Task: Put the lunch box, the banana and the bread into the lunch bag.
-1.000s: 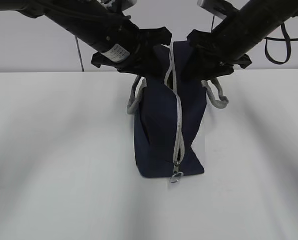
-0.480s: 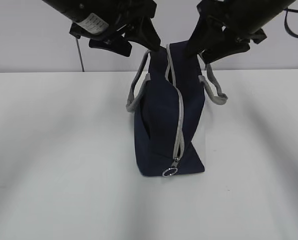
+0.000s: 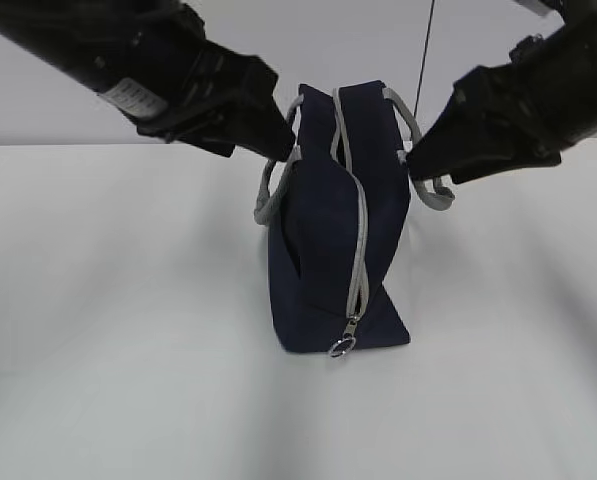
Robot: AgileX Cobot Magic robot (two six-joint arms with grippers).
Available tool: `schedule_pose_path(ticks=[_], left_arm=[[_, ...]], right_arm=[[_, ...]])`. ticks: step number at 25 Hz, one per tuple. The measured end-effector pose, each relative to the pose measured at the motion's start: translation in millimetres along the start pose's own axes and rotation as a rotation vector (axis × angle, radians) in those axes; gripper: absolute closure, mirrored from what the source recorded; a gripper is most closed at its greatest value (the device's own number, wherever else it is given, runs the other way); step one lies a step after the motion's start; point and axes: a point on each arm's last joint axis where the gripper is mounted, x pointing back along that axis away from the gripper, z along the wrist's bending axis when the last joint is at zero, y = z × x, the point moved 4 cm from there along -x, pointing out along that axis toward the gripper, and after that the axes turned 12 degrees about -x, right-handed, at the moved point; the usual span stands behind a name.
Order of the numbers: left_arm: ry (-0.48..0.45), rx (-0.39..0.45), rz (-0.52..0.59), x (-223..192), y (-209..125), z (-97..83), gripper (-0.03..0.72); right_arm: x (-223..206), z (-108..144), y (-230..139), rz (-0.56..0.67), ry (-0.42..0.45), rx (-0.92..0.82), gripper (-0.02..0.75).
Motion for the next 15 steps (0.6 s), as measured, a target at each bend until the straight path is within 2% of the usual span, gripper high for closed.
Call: schedule_pose_path(ticks=[8,11,15], left_arm=[[-0.012,-0.069,-0.033,25,-42,-19.8,0.244],[-0.020,-0.108,-0.050,34,-49,-25.7,0.244],[-0.022,-0.153,-0.074,44,-53,-30.5,0.244]], right_arm=[[-3,14,-72,-0.053,0.144,0.203,0.333],[-14,12,-99,-0.035,0.193,0.278,0.333],[-27,6,-130,0.012,0.233,0.474,0.333]])
